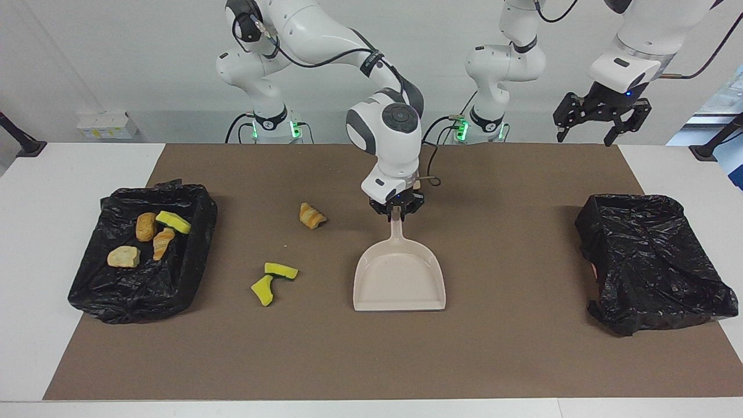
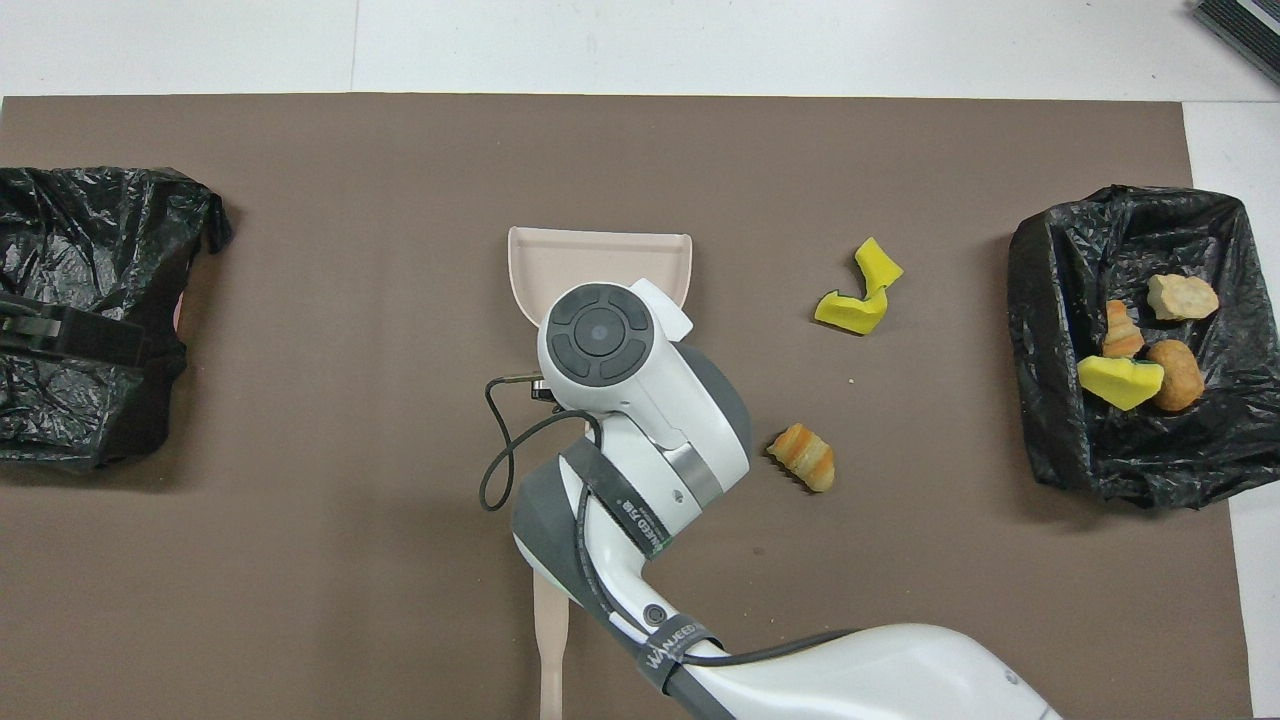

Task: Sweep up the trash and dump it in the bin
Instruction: 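Set the dustpan down on the table center with the right gripper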

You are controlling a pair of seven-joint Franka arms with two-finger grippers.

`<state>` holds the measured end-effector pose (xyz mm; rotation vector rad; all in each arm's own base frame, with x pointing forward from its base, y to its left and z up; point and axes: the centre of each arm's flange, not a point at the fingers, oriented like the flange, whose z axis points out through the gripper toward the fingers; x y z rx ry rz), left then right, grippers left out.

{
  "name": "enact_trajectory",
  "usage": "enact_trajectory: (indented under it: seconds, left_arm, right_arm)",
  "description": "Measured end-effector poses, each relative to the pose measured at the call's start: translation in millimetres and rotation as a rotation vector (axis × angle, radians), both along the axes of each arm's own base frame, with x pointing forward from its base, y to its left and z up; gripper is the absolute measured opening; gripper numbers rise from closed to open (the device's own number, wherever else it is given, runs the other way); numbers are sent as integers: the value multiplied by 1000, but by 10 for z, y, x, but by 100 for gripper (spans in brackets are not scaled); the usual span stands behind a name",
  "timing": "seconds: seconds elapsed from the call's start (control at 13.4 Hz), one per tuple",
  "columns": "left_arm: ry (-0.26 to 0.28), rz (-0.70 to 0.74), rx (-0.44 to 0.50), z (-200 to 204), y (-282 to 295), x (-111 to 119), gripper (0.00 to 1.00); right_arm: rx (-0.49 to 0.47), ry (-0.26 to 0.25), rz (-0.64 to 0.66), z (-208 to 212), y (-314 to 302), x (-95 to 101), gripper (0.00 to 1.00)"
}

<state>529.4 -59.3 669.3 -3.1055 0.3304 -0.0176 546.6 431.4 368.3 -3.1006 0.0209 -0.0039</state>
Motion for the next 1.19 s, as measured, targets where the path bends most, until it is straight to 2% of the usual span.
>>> enact_trajectory:
  seconds: [0.07,0.15,0.37,0.52,0.6,0.75,0.9,1.05,1.19]
  left_arm:
    - [0,0,0,0,0,0,100]
    - [0,0,0,0,0,0,100]
    - [0,0,0,0,0,0,100]
    - [0,0,0,0,0,0,100]
    - [0,0,0,0,0,0,100]
    - [0,0,0,0,0,0,100]
    - [0,0,0,0,0,0,100]
    - [2,-1,0,-1,-5,-2,100]
    - [8,-14,1,-2,-76,-24,100]
  right_arm:
    - [1,-1,0,-26,25,26,33]
    - [1,-7,0,-16,26,49,41]
    - [-36,-57,37,61,51,64,72]
    - [-34,-66,49,134,104,14,94]
    - [-36,-65,49,193,94,-2,100]
    - [-41,-58,47,354,45,-63,100]
    - [-24,-37,41,518,-3,-221,100]
    - [-13,-21,18,639,-12,-473,100]
    - [-23,-10,-8,679,82,-827,100]
